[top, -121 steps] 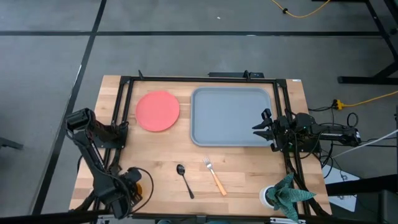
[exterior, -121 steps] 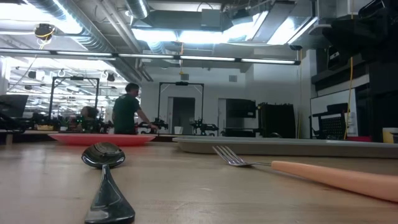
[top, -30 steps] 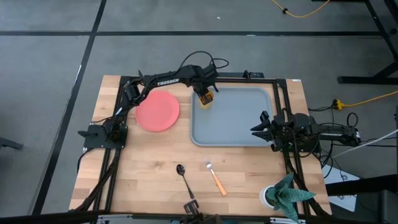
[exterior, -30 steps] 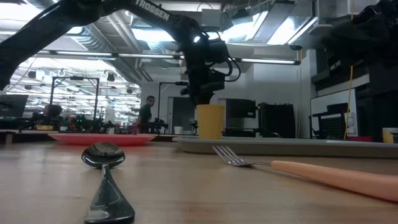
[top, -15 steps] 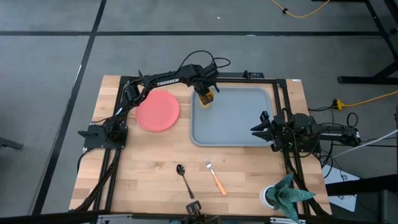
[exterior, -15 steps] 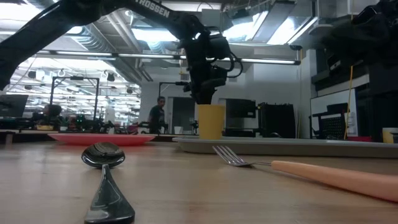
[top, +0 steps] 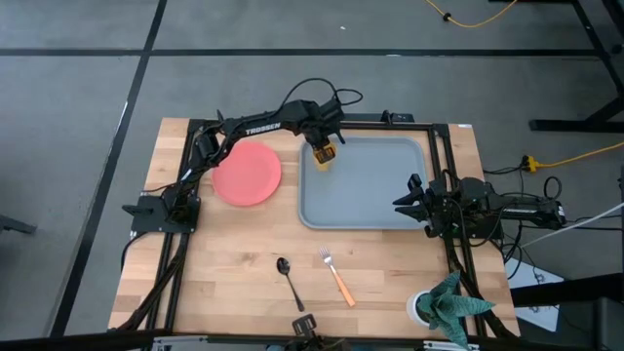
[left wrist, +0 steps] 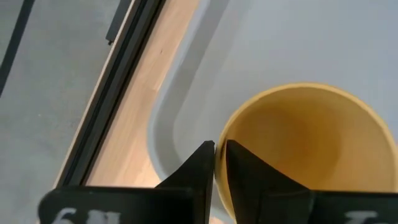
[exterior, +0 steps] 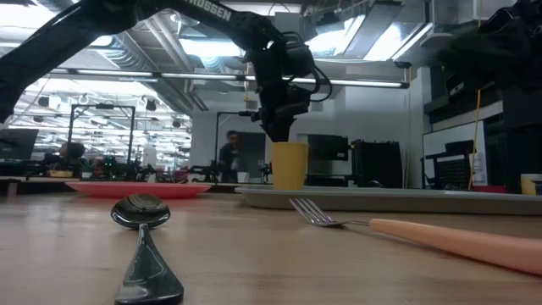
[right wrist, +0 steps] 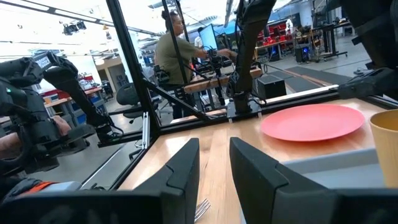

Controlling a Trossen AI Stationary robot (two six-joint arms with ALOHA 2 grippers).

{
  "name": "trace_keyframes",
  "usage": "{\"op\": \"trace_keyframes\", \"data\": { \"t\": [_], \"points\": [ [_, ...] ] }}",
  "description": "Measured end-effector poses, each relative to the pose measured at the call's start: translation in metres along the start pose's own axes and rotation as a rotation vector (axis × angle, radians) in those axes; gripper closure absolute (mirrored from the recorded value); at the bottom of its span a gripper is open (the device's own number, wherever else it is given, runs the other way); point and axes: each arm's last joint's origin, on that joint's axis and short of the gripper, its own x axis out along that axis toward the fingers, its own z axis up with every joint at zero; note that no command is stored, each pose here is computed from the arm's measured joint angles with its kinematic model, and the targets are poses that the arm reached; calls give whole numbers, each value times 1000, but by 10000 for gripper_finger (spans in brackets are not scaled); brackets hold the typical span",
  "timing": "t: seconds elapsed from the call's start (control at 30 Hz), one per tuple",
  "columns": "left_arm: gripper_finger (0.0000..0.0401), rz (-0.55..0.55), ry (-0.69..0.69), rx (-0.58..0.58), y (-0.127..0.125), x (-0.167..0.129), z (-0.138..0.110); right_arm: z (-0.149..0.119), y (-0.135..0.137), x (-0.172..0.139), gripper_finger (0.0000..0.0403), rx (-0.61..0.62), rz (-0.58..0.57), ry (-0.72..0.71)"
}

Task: Pick and place plate/cup/fork/spoon on tray
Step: Put the yellow cup on the top left corner of the gray tray, then put the pink plate on the gray tray to the right of the yellow cup

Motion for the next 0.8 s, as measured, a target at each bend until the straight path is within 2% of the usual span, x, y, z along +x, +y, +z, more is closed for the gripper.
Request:
{"op": "trace_keyframes", "data": {
  "t": [0.37, 0.8],
  "points": [
    [364, -1, -2, 0, 0, -1, 0, -3, -1, 0, 309, 6, -9, 30],
    [364, -12, -62, 44, 6, -40, 2, -3, -1, 0, 309, 9, -11, 36]
  ]
}}
